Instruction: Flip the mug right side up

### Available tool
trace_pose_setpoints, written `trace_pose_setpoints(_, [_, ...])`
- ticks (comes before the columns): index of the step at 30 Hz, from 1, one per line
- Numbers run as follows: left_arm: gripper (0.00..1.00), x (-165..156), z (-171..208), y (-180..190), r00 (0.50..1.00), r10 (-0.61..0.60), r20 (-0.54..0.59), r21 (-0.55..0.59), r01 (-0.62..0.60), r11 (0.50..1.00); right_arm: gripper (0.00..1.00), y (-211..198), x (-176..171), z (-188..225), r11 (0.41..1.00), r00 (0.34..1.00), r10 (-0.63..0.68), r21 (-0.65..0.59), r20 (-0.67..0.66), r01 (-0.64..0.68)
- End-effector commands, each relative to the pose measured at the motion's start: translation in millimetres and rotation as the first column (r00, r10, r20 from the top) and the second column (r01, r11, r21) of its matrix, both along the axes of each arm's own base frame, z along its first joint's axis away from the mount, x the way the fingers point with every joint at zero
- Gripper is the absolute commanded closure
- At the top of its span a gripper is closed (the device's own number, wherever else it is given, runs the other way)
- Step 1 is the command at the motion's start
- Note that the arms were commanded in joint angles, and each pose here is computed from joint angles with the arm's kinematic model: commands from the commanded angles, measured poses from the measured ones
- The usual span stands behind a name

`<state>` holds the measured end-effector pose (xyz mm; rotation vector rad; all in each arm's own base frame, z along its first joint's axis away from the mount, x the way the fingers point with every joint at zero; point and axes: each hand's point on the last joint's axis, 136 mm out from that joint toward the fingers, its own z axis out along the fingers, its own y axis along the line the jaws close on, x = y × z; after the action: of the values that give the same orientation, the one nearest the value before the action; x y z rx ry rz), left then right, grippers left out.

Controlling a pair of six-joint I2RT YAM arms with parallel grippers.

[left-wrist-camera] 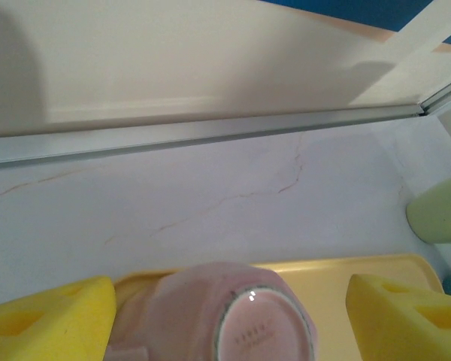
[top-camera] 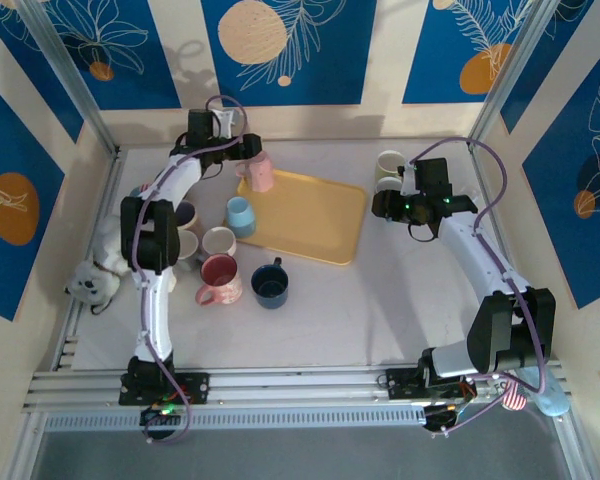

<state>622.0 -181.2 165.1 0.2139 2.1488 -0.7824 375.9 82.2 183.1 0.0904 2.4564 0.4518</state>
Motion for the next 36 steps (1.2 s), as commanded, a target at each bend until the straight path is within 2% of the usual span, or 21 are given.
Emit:
trace_pose_setpoints(1, [0.2, 0.9, -0.6, -13.9, 0.999, -0.048, -0.018, -0.027, 0.048, 0.998, 0.44, -0.1, -3.3, 10.5, 1.0, 1.0, -0.003, 0.031, 0.009, 0.003])
trace_pose_setpoints(7, [0.2, -6.0, -7.2, -23.8, 0.996, -0.073, -0.047, -0.019, 0.072, 0.997, 0.44, -2.3, -1.8, 15.7, 0.999, 1.0, -0.014, 0.047, 0.02, 0.013])
trace_pose_setpoints(13, [0.22, -31.9, -16.7, -34.4, 0.985, -0.108, -0.135, -0.004, 0.108, 0.994, 0.44, -3.9, -3.9, 19.3, 0.998, 0.999, -0.026, 0.053, 0.028, 0.024])
trace_pose_setpoints(19, [0.23, -73.0, -3.8, -57.8, 0.973, -0.143, -0.179, 0.026, 0.15, 0.988, 0.44, -6.1, -6.4, 23.0, 0.997, 0.998, -0.045, 0.067, 0.04, 0.042])
trace_pose_setpoints(28, [0.24, -135.0, 28.0, -73.8, 0.962, -0.202, -0.182, -0.045, 0.198, 0.979, 0.44, -8.1, -9.0, 20.4, 0.994, 0.997, -0.072, 0.083, 0.031, 0.069])
trace_pose_setpoints(32, [0.23, -146.4, 30.4, -52.9, 0.968, -0.232, -0.094, 0.137, 0.244, 0.96, 0.44, -5.8, -8.4, 19.4, 0.993, 0.997, -0.067, 0.095, 0.025, 0.065])
trace_pose_setpoints(36, [0.28, -155.7, 23.4, -30.9, 0.943, -0.318, -0.1, 0.321, 0.333, 0.886, 0.44, -5.6, -9.6, 19.5, 0.994, 0.998, -0.062, 0.095, 0.024, 0.06])
